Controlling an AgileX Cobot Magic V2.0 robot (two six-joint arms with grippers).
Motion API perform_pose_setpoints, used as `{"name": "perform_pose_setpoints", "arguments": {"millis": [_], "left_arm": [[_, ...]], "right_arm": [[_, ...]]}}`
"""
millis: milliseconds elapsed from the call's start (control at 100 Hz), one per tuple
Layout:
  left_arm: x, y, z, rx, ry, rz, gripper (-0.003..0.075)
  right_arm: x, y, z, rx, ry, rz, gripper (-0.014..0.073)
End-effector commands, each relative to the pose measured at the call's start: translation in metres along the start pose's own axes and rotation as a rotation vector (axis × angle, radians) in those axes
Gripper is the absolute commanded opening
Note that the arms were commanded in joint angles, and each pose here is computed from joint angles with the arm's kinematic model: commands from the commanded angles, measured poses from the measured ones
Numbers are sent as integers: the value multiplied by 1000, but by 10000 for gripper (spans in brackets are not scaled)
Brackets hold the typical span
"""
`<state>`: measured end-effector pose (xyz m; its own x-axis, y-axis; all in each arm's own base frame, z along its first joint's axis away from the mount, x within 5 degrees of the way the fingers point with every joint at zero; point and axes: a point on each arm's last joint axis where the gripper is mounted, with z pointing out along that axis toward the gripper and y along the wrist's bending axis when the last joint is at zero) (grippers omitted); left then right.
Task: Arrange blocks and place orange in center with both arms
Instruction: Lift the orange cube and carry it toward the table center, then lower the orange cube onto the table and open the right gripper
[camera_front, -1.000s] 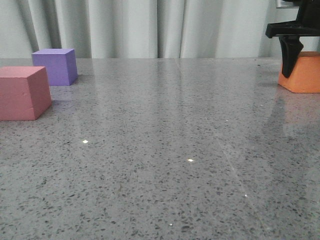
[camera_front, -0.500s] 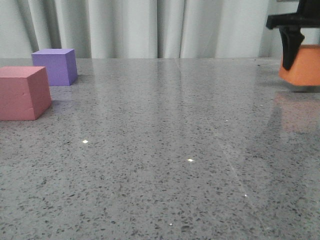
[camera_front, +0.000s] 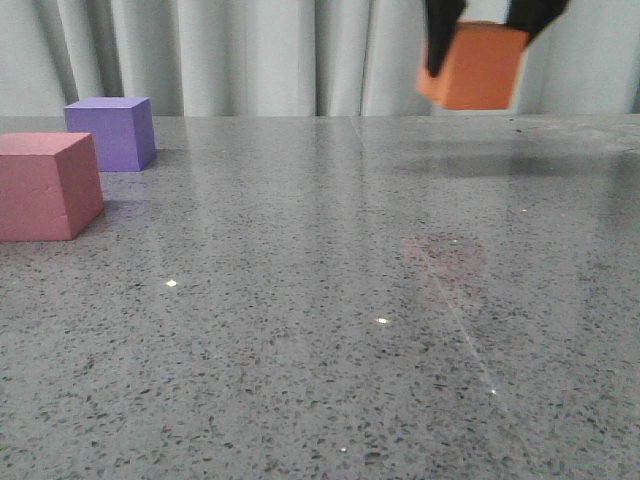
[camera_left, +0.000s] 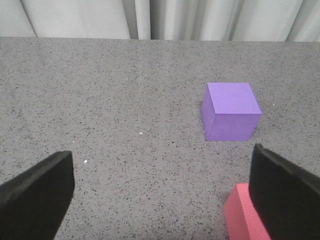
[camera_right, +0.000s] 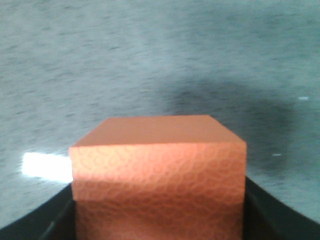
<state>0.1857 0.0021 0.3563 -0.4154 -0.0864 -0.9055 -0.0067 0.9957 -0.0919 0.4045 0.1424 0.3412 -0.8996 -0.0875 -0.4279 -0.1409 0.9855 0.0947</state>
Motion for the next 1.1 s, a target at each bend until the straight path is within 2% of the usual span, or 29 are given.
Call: {"name": "perform_pose_setpoints", "arguments": {"millis": [0, 200, 370, 590, 900, 970, 1090], "left_arm": [[-16, -2, -7, 6, -97, -21, 680], [-14, -2, -7, 9, -80, -24, 680], [-14, -2, -7, 10, -80, -25, 680], [-14, -2, -7, 11, -76, -26, 680], [-14, -2, -7, 11, -76, -26, 680], [-14, -2, -7, 11, -76, -26, 680], [-14, -2, -7, 11, -76, -26, 680]], "right_arm": [[4, 18, -35, -27, -54, 0, 192], [14, 65, -37, -100, -87, -14, 192], [18, 91, -37, -167, -116, -6, 192], [16, 106, -12, -213, -40, 10, 192], [9, 114, 21, -184, 53, 4, 200], [9, 115, 25, -188, 60, 6, 249], [10, 116, 27, -190, 66, 7, 461]]}}
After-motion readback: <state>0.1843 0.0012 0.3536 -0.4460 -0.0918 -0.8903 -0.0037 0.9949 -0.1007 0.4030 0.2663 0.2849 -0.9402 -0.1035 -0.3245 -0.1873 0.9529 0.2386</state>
